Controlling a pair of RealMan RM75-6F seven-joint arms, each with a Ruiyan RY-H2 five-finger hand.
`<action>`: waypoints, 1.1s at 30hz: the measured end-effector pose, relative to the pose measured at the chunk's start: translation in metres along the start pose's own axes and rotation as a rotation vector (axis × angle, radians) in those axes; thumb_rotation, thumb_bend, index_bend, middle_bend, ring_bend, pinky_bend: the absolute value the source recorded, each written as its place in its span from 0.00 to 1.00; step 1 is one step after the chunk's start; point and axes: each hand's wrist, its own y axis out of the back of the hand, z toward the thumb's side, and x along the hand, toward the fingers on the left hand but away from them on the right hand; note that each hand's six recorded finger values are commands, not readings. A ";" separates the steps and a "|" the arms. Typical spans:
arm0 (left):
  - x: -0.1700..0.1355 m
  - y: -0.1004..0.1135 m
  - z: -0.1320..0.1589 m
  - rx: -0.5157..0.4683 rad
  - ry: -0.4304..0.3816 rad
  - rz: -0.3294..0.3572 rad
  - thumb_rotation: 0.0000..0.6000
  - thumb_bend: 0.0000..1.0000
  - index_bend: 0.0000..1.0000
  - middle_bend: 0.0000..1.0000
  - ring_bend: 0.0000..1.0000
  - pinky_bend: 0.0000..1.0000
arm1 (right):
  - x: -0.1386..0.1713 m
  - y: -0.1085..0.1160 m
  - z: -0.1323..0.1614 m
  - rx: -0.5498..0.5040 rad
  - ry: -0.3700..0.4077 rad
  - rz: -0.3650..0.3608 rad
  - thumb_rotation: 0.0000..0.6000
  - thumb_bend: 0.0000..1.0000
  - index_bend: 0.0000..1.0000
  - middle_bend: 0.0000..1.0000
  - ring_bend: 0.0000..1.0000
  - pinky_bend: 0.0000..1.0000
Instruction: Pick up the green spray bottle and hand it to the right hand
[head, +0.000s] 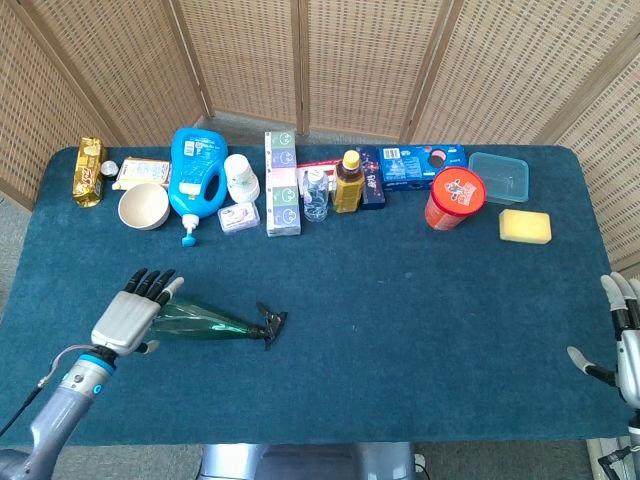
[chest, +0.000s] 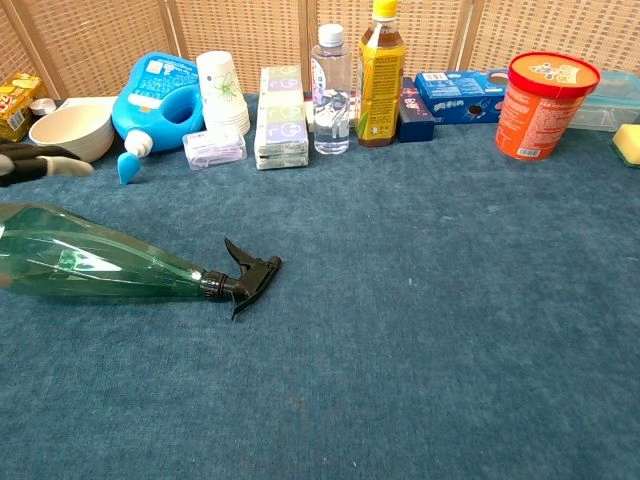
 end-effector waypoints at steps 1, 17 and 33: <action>0.002 -0.001 0.002 0.004 0.002 -0.008 1.00 0.00 0.00 0.00 0.00 0.00 | 0.000 0.000 -0.001 -0.001 -0.002 0.000 1.00 0.00 0.00 0.00 0.00 0.00; 0.016 -0.023 0.012 0.022 0.062 -0.086 1.00 0.00 0.01 0.00 0.02 0.20 | -0.001 0.002 -0.004 -0.020 -0.008 -0.001 1.00 0.00 0.00 0.00 0.00 0.00; 0.010 -0.010 0.018 0.022 0.088 0.010 1.00 0.05 0.36 0.35 0.39 0.64 | -0.001 0.000 -0.004 -0.032 -0.003 0.010 1.00 0.00 0.00 0.00 0.00 0.00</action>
